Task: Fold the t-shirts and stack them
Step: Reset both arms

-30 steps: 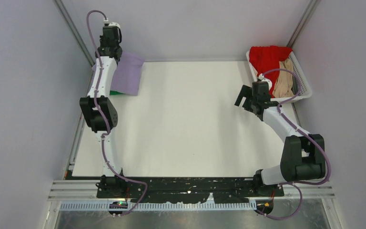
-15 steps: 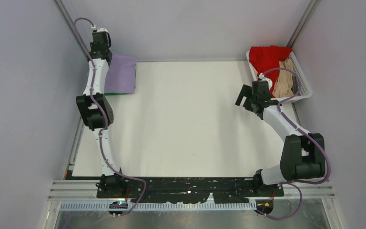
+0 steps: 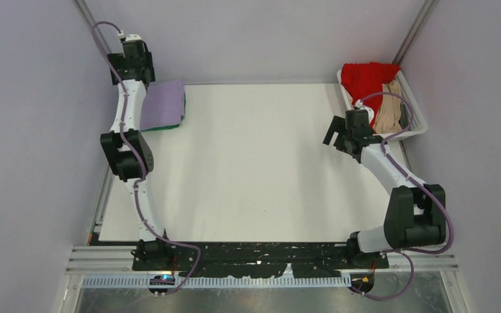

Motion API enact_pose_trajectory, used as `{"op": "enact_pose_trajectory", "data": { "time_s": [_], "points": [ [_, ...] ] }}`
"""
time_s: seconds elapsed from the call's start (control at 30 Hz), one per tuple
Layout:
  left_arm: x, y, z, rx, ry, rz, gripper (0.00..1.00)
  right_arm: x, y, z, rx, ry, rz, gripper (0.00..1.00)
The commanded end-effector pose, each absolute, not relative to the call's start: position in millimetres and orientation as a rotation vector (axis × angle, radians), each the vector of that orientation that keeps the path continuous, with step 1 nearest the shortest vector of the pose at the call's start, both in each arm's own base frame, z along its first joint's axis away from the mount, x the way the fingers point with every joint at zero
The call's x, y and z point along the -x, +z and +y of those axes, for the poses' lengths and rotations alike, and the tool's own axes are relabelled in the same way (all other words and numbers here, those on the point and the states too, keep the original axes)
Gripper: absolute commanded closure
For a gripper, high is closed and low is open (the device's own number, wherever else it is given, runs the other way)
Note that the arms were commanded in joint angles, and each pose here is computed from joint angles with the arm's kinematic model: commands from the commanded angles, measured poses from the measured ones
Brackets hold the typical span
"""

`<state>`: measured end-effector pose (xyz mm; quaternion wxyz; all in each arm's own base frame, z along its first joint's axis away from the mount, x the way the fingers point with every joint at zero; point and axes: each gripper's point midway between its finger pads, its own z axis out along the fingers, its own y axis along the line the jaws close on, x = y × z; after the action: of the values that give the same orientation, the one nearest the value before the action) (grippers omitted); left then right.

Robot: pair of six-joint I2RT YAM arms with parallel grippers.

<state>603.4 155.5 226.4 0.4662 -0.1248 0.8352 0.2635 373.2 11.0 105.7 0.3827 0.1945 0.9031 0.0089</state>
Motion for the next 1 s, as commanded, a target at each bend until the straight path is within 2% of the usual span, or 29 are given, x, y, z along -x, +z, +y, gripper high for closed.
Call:
{"op": "enact_pose_trajectory", "data": {
  "time_s": [0.0,0.13,0.33,0.47,0.6,0.73,0.97],
  "points": [
    [-577.6,337.7,114.8,0.306,0.487,1.841,0.0,-372.9,141.9,10.2,-0.509,0.064,2.191,0.05],
    [-549.0,337.2,73.2,0.278,0.385,1.88,0.0,-359.4,143.1,13.9,-0.505,0.099,2.18,0.05],
    [-491.8,285.2,-41.6,0.21,-0.275,2.036,0.0,-336.5,144.1,23.0,-0.462,0.173,2.161,0.05],
    [-430.6,248.7,-102.5,0.137,-0.601,1.973,0.0,-321.6,134.1,22.8,-0.444,0.181,2.151,0.05],
    [-360.7,193.0,-126.2,0.141,-0.611,2.015,0.0,-307.9,121.4,23.3,-0.433,0.181,2.168,0.05],
    [-311.9,158.0,-127.3,0.15,-0.62,2.037,0.0,-296.9,112.3,24.1,-0.434,0.195,2.155,0.05],
    [-289.6,153.3,-105.9,0.174,-0.534,1.978,0.0,-287.9,114.7,9.2,-0.488,0.124,2.1,0.05]
  ]
}}
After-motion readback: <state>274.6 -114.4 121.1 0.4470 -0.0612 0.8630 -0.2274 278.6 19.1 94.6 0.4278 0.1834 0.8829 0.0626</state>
